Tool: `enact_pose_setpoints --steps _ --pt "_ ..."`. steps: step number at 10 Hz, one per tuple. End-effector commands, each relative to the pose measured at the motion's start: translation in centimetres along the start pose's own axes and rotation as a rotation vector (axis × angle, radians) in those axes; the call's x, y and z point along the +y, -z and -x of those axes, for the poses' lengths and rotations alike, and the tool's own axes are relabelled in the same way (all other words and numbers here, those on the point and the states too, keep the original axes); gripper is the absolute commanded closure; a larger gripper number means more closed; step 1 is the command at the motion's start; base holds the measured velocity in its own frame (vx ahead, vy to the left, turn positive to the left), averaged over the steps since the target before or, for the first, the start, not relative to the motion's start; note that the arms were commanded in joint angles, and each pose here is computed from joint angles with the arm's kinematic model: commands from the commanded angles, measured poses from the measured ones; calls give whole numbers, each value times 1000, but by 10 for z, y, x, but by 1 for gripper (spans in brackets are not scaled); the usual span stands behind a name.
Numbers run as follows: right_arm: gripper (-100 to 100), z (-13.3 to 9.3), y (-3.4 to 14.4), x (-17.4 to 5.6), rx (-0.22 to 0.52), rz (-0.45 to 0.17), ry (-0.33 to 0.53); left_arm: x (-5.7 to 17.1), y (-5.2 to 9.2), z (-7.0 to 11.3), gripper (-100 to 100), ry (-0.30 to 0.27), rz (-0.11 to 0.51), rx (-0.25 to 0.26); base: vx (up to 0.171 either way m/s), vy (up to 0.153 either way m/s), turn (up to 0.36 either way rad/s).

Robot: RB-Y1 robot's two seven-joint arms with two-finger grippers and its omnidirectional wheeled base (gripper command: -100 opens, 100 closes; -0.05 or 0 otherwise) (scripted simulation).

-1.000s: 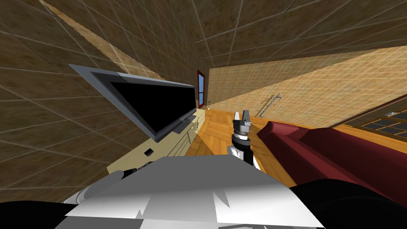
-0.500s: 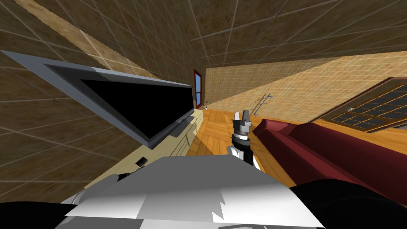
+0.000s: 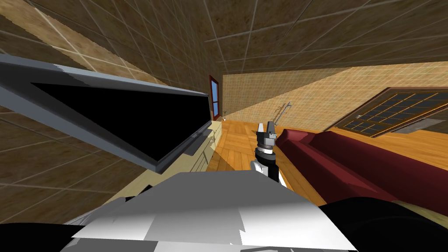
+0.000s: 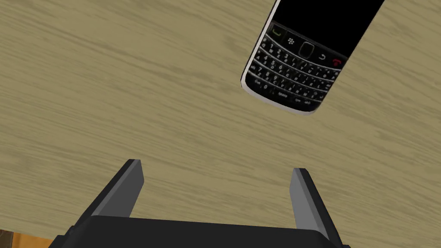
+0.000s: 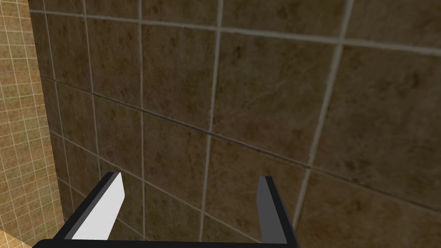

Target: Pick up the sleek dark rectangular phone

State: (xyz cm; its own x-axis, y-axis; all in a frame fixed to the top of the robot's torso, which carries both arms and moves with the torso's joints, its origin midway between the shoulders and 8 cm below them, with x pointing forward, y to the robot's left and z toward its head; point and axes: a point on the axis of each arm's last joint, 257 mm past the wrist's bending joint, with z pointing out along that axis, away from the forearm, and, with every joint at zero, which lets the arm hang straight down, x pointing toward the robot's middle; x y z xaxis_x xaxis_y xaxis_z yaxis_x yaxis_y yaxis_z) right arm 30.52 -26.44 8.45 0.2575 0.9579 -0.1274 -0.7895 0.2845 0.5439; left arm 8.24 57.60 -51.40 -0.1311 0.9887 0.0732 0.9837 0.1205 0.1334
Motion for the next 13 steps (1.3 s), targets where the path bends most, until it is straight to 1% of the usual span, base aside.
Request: enact_pose_setpoints --steps 1,2,3,6,7,8,9,11,12,13 --pt "0 0 0 0 0 0 0 -14 -1 -19 -100 -61 -30 49 93 88 -176" --pt "0 0 0 0 0 0 0 -22 -2 -28 -100 -96 -48 73 114 106 -187" --pt "0 0 0 0 0 0 0 -22 -2 -28 -100 -96 -48 73 80 77 -49" --pt "0 0 0 0 0 0 0 -44 -4 -47 -100 -183 -98 125 60 68 -96" --pt "0 0 0 0 0 0 0 -39 -5 -42 -100 -161 -87 114 30 43 -26" --pt "0 0 0 0 0 0 0 -39 -5 -43 0 -166 -88 116 5 8 2" --pt "0 0 0 0 0 0 0 -48 -13 -39 -100 -158 -85 118 13 27 -53" --pt "0 0 0 0 0 0 0 -58 -22 -33 -100 -151 -83 120 18 47 -53" --pt "0 0 0 0 0 0 0 -56 -18 -36 -100 -154 -86 118 8 22 -8" --pt "0 0 0 0 0 0 0 -56 -18 -35 100 -153 -84 119 0 0 0"
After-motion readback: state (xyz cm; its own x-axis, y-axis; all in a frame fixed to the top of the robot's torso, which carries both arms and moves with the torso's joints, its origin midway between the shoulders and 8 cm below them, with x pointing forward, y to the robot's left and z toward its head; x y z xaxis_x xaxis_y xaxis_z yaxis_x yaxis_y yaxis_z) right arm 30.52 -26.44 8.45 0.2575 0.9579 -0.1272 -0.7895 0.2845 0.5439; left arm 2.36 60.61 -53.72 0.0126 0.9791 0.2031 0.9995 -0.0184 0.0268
